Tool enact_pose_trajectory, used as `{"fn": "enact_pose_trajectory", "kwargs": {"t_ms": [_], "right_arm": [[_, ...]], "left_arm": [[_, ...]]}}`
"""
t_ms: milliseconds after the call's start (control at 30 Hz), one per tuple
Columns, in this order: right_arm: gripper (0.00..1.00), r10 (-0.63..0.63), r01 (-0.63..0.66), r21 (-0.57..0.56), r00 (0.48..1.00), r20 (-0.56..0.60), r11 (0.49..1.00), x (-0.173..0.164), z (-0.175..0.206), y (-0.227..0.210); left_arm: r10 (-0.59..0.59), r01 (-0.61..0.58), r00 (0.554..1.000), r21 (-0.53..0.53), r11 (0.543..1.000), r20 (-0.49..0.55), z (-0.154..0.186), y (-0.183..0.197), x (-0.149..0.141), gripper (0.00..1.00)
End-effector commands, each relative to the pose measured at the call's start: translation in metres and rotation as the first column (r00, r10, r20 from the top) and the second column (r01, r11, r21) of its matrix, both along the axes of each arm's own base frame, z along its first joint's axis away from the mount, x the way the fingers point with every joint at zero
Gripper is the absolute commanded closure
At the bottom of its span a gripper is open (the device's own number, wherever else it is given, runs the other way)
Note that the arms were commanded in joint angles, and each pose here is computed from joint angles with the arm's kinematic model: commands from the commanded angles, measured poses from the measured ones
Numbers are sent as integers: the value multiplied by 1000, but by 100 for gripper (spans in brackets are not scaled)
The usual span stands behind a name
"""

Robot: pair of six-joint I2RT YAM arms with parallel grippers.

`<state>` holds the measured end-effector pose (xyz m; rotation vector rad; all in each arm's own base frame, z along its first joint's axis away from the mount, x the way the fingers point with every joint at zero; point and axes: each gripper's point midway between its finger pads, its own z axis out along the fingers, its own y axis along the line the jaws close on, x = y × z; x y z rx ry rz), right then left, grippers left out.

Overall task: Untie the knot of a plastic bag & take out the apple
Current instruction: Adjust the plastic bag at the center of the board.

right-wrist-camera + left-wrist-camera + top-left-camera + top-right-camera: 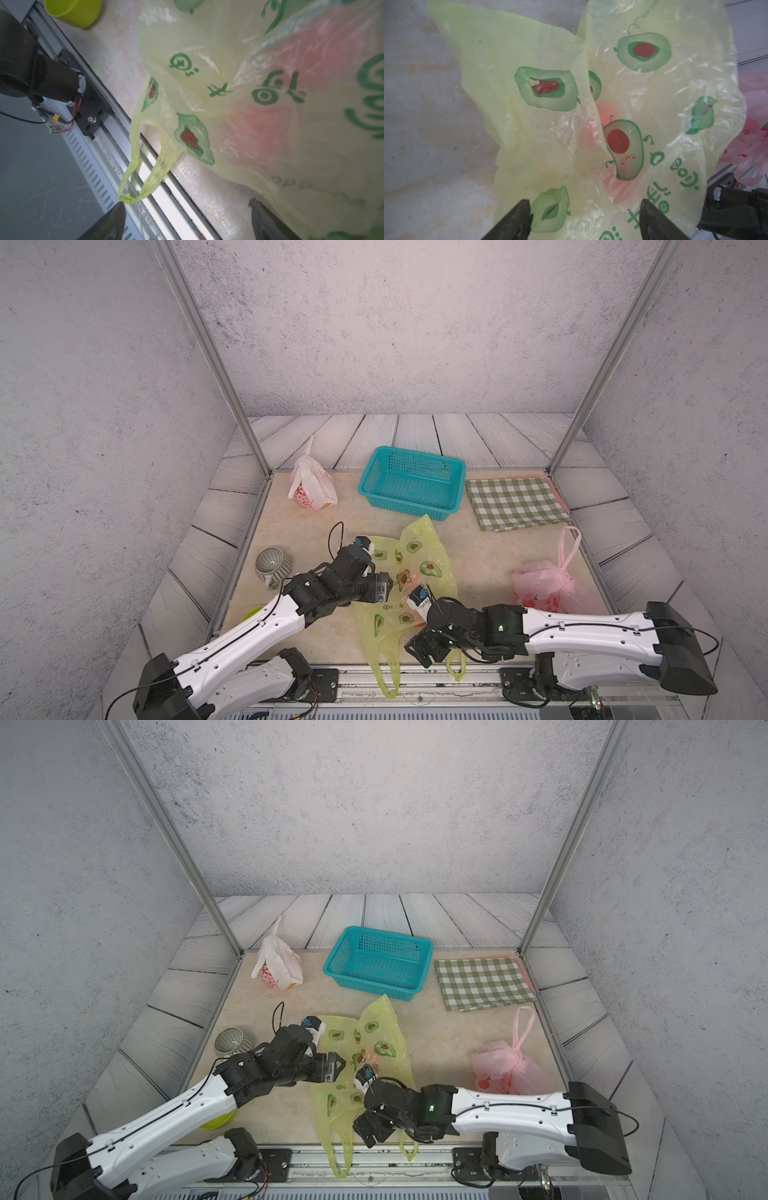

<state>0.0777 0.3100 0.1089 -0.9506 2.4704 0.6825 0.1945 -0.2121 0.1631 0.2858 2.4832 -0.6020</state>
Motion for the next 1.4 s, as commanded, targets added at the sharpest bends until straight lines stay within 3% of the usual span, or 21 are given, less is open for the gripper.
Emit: {"fn": "enact_pose_trajectory", "kwargs": {"t_ms": [0, 100, 200, 300, 367, 433, 533, 567, 667, 700, 800, 900, 1000, 1200, 1367], "right_arm": [[6, -37, 40, 91, 999, -35, 995, -1, 9, 12], [6, -58, 57, 93, 998, 12, 994, 5, 17, -1], [5, -82, 72, 97, 991, 102, 993, 15, 44, -24], [4, -132, 119, 79, 976, 171, 990, 26, 63, -57], [4, -163, 154, 61, 969, 188, 986, 32, 68, -75], [4, -189, 180, 60, 962, 195, 982, 35, 70, -89], [4, -200, 191, 65, 960, 196, 979, 34, 67, -96], [4, -203, 193, 68, 960, 194, 979, 34, 67, -97], [4, -201, 190, 78, 963, 180, 979, 32, 64, -97], [4, -202, 190, 80, 963, 179, 979, 31, 63, -97], [4, -203, 191, 85, 963, 179, 978, 30, 63, -102], [4, -209, 195, 88, 960, 185, 977, 29, 63, -110], [4, -213, 199, 93, 959, 185, 976, 28, 61, -116], [4, -212, 197, 96, 960, 184, 976, 27, 59, -119], [4, -215, 199, 105, 959, 186, 974, 27, 59, -119]], "left_arm": [[12, -25, 993, 110, 994, 119, 26, 17, 1, 17], [-144, 139, 976, 43, 989, 165, 42, -6, -15, 26], [-319, 334, 916, -24, 942, 243, 58, -32, -33, 26], [-473, 476, 837, 61, 877, 275, 64, -45, -47, 25], [-610, 587, 740, 172, 791, 283, 62, -50, -60, 25], [-730, 665, 607, 303, 683, 314, 63, -52, -73, 18], [-811, 698, 476, 414, 584, 341, 71, -48, -80, 8], [-841, 707, 437, 457, 540, 318, 69, -47, -80, 7], [-938, 718, 279, 604, 347, 207, 49, -39, -81, 9], [-949, 703, 258, 639, 313, 181, 42, -38, -77, 8], [-959, 702, 244, 656, 277, 144, 34, -40, -74, 5], [-956, 722, 245, 628, 290, 160, 24, -49, -76, 1], [-937, 676, 324, 662, 323, 127, 4, -50, -58, 1], [-909, 652, 407, 667, 360, 92, -25, -63, -42, 1], [-882, 603, 470, 718, 349, 33, -37, -61, -25, 1]]}}
